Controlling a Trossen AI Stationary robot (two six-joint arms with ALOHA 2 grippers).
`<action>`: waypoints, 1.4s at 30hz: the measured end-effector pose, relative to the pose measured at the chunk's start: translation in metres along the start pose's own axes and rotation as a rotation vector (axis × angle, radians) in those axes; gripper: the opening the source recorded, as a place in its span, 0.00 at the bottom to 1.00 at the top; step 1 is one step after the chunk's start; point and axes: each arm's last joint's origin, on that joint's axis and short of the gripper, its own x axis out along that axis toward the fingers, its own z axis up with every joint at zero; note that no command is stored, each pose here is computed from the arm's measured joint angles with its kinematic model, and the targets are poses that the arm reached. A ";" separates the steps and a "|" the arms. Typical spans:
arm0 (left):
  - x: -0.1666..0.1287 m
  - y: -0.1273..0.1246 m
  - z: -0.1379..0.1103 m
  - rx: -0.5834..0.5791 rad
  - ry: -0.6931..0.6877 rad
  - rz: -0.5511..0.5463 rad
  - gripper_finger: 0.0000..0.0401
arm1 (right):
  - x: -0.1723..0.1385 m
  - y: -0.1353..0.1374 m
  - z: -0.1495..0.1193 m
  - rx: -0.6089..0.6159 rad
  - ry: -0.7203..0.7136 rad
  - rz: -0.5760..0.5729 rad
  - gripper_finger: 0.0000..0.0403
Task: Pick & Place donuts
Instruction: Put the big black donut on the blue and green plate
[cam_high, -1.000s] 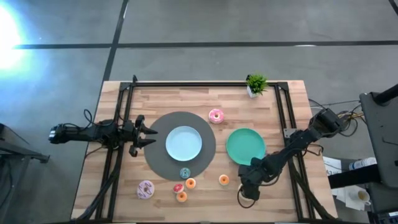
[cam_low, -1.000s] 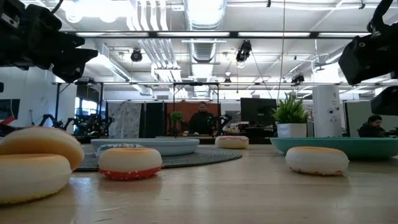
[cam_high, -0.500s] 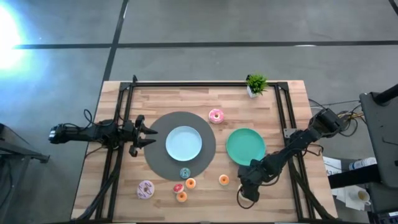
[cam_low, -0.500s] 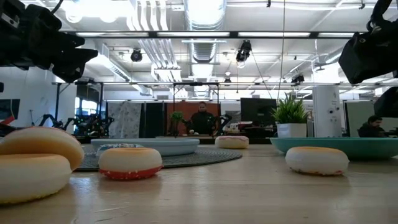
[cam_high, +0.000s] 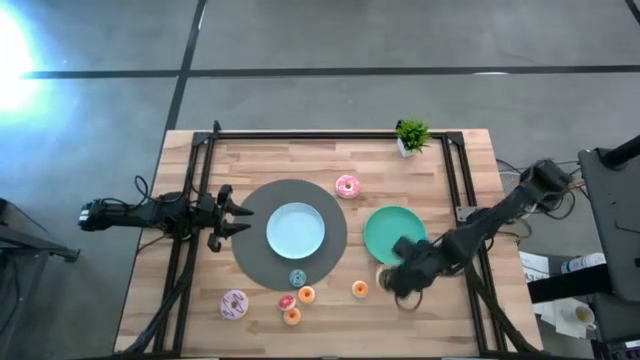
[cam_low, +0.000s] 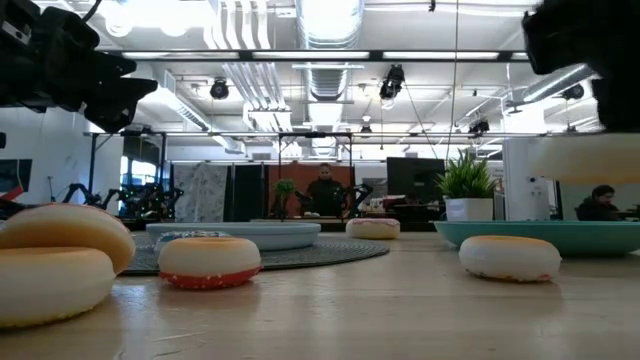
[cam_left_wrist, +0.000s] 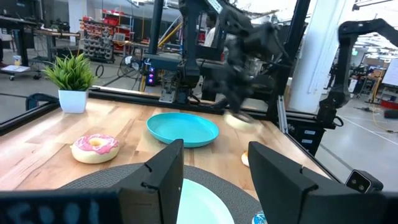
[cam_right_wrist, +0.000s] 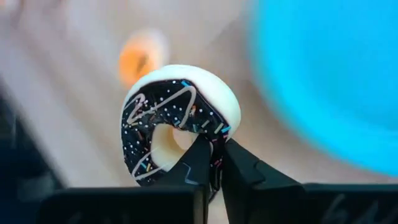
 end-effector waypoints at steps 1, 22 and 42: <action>0.000 0.000 0.000 0.000 0.000 0.000 0.38 | -0.007 -0.008 0.006 0.073 -0.061 -0.036 0.04; 0.000 0.000 0.000 0.000 0.000 0.000 0.38 | 0.015 -0.107 0.063 0.582 -0.106 -0.233 0.06; 0.000 0.000 0.000 0.000 0.000 0.000 0.38 | -0.017 -0.068 0.118 -0.171 -0.209 -0.181 0.62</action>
